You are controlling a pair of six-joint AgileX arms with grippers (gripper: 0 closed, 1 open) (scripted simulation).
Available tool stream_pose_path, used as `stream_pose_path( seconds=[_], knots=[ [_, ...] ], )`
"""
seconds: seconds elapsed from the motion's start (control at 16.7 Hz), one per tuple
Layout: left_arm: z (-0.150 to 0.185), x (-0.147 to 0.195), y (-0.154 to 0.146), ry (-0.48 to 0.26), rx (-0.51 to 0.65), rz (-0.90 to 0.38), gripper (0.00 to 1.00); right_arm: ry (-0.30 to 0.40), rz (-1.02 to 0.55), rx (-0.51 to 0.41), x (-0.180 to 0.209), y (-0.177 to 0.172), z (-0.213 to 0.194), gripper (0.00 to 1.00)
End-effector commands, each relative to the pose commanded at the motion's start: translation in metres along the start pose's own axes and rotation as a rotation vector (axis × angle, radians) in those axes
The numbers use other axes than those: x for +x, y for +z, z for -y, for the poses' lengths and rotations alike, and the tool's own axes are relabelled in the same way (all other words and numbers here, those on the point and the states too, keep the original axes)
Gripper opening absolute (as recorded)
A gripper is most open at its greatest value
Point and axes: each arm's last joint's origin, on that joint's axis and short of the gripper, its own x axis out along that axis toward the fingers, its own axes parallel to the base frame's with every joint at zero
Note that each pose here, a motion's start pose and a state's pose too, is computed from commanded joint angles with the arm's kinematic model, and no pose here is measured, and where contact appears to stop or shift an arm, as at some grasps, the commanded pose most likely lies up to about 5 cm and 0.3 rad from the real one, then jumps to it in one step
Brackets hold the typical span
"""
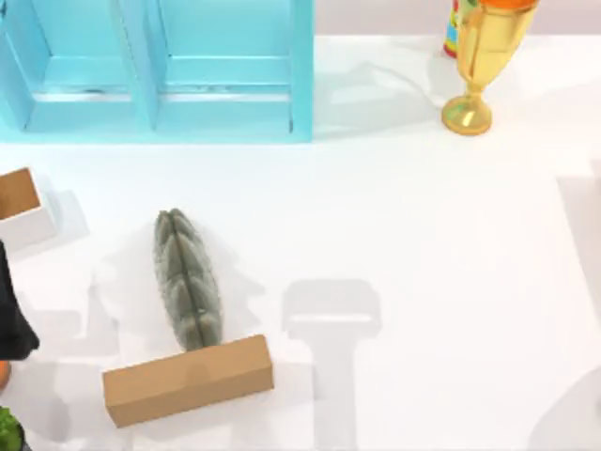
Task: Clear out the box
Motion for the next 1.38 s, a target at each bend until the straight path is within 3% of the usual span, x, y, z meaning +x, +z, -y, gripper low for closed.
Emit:
stream_pose_path(
  seconds=[0.48, 1.08, 1.38],
  knots=[
    [0.0, 0.0, 0.0, 0.0, 0.0, 0.0, 1.0, 0.002, 0.001, 0.001, -0.009, 0.001, 0.0, 0.0],
    [0.0, 0.0, 0.0, 0.0, 0.0, 0.0, 1.0, 0.002, 0.019, -0.004, -0.107, 0.003, 0.001, 0.0],
    [0.0, 0.0, 0.0, 0.0, 0.0, 0.0, 1.0, -0.001, 0.002, 0.001, -0.13, 0.0, 0.001, 0.0]
  ],
)
